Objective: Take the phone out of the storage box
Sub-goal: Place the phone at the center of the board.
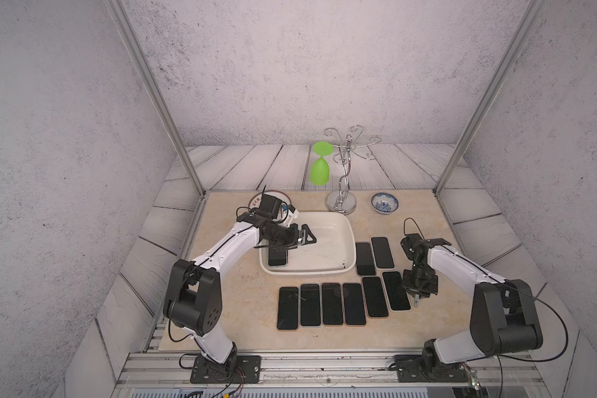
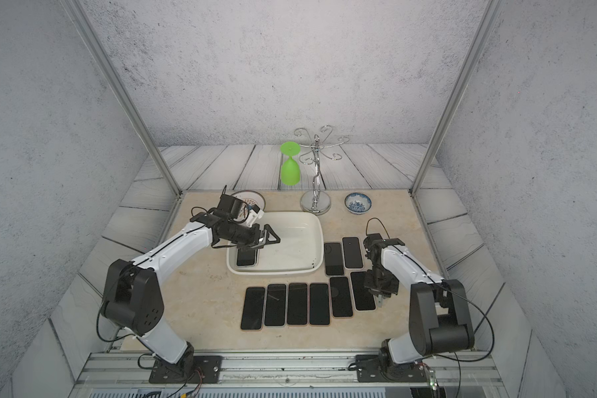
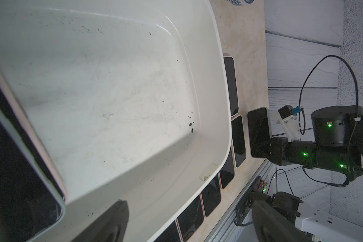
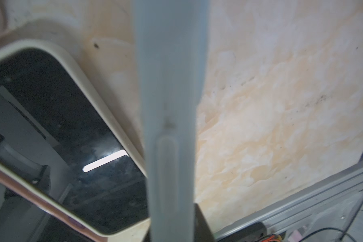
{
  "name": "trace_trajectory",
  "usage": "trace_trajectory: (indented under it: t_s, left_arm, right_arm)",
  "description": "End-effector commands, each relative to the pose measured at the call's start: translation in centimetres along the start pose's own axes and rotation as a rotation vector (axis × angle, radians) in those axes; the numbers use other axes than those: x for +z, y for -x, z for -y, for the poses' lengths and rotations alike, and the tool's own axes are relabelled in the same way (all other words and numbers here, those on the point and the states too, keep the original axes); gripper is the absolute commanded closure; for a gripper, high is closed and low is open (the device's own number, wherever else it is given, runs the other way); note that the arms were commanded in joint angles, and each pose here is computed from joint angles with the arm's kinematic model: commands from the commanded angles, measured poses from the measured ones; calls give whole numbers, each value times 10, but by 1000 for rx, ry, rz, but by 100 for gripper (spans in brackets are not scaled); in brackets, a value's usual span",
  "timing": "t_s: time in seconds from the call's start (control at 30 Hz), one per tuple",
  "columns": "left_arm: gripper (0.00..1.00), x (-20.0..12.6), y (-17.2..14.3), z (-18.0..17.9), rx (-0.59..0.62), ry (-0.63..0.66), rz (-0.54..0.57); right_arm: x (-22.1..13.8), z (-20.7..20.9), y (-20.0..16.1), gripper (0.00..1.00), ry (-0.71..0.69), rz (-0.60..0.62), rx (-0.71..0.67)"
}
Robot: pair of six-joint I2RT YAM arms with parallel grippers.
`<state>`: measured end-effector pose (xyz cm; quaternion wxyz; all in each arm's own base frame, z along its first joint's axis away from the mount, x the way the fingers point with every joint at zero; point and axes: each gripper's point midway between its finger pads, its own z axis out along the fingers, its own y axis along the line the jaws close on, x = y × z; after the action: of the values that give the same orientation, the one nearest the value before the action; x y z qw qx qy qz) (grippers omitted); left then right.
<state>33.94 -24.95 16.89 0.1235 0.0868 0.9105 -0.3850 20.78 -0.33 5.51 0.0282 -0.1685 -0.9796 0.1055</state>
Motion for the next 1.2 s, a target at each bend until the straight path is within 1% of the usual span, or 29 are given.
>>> trace_trajectory:
  t_s: [0.0, 0.03, 0.1, 0.17, 0.23, 0.3, 0.43, 0.57, 0.63, 0.7, 0.77, 0.87, 1.03, 1.17]
  left_arm:
    - [2, 4, -4, -5, 0, -10, -18]
    - [2, 5, -5, -5, -2, -10, -20]
    - [2, 6, -5, -6, -4, -9, -22]
    - [2, 6, -5, -7, -2, -2, -21]
    - [2, 7, -5, -8, -4, -2, -26]
    - [2, 8, -5, -9, -7, 1, -31]
    - [2, 8, -5, -9, -3, 3, -27]
    - [2, 9, -6, -10, -7, 9, -33]
    - [2, 10, -7, -12, -8, 12, -35]
    - [2, 10, -7, -13, -9, 17, -37]
    - [2, 10, -6, -14, -10, 21, -34]
    - [2, 11, -6, -14, -12, 24, -38]
    - [2, 11, -7, -16, -12, 32, -39]
    - [2, 12, -8, -18, -15, 37, -42]
  right_arm:
    - [-7, 11, 5, 63, -46, 20, 39]
    - [-7, 12, 6, 60, -42, 24, 49]
    - [-7, 16, 8, 58, -18, 22, 81]
    - [-5, 19, 12, 58, 20, 24, 117]
    - [-2, 20, 13, 59, 77, -5, 152]
    - [-2, 26, 15, 60, 98, -12, 186]
    - [-1, 31, 23, 60, 168, 6, 240]
    - [17, 35, 33, 60, 254, -30, 305]
    - [26, 34, 38, 53, 304, -61, 318]
    - [35, 36, 46, 41, 344, -82, 338]
    - [37, 36, 56, 28, 377, -73, 351]
    - [35, 35, 66, 26, 394, -62, 342]
    - [41, 48, 63, 25, 355, -60, 356]
    - [46, 48, 64, 25, 399, -71, 396]
